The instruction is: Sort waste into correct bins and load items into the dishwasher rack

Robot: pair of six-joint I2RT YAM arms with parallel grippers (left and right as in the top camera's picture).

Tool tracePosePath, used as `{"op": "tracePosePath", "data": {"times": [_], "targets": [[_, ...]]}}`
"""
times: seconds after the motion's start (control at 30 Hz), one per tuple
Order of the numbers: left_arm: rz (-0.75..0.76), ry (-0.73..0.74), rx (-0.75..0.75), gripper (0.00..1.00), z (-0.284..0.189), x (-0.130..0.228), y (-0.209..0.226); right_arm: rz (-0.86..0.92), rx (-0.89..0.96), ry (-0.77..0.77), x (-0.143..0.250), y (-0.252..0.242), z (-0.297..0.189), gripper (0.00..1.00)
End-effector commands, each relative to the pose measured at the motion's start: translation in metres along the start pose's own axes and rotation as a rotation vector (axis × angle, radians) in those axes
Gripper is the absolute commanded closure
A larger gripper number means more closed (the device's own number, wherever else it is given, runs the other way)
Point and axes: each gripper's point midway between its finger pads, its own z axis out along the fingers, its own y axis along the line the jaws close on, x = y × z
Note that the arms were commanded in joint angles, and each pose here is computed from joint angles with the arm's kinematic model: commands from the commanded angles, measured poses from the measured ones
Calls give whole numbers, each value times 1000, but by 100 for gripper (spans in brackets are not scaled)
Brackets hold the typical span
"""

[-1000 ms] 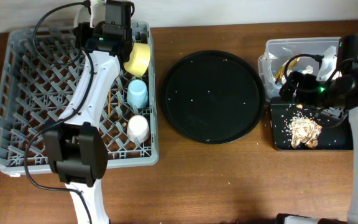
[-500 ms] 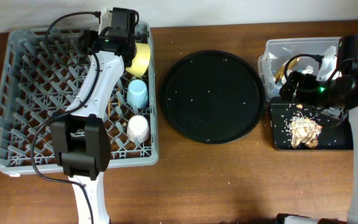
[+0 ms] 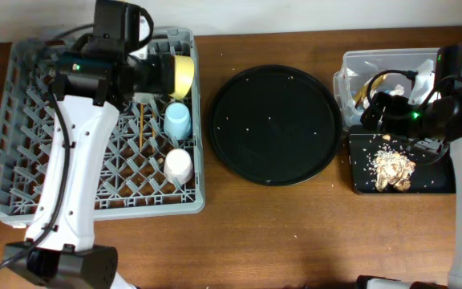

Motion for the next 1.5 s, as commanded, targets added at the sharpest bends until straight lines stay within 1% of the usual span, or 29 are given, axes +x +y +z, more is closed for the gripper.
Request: {"op": "tracePosePath", "data": {"times": [0.0,0.17,0.27,0.33,0.4,0.43,0.47,0.5,0.57,0.6,0.63,0.67,0.7,0.8,0.83,0.93,1.1,1.2,1.27,1.33,1.4,1.43,1.47], "targets": [[-22,62,144,1,4,13,-23,-8,11,-10,-2,-2,-2,2],[-21,65,144,1,4,13,-23,-22,5,-14,0,2,-4,2],[-21,66,144,1,4,13,-23,-90,-29,-37,8,24,-14,2],[-22,65,144,1,4,13,-23,-185,-83,-79,23,53,-34,2],[-21,65,144,1,4,13,-23,-245,-126,-127,36,68,-54,2],[-21,65,144,1,4,13,-23,-283,-86,-182,40,61,-67,1],[-21,65,144,1,4,13,-23,-281,-88,-207,52,55,-76,2],[-22,65,144,1,4,13,-23,-282,-91,-220,65,49,-79,1],[-21,65,144,1,4,13,-23,-290,-28,-245,84,27,-73,2],[-21,65,144,1,4,13,-23,-287,-8,-304,84,20,-68,1],[-21,65,144,1,4,13,-23,-300,-24,-433,78,19,-64,2],[-21,65,144,1,4,13,-23,-320,-46,-525,72,21,-61,2],[-21,65,144,1,4,13,-23,-329,-87,-687,64,25,-56,2],[-21,65,144,1,4,13,-23,-337,-198,-980,62,28,-28,2],[-21,65,144,1,4,13,-23,-335,-223,-1043,67,27,-18,1],[-21,65,144,1,4,13,-23,-332,-258,-1144,83,18,5,2],[-21,65,144,1,4,13,-23,-329,-276,-1218,93,12,20,2],[-21,65,144,1,4,13,-23,-327,-289,-1267,95,11,20,1],[-22,65,144,1,4,13,-23,-321,-281,-1273,97,8,18,2],[-21,65,144,1,4,13,-23,-319,-257,-1210,100,4,34,1],[-21,65,144,1,4,13,-23,-324,-224,-1081,112,-3,64,2],[-21,65,144,1,4,13,-23,-324,-212,-1048,115,-5,71,2],[-21,66,144,1,4,13,-23,-323,-210,-1048,115,-6,71,2]]}}
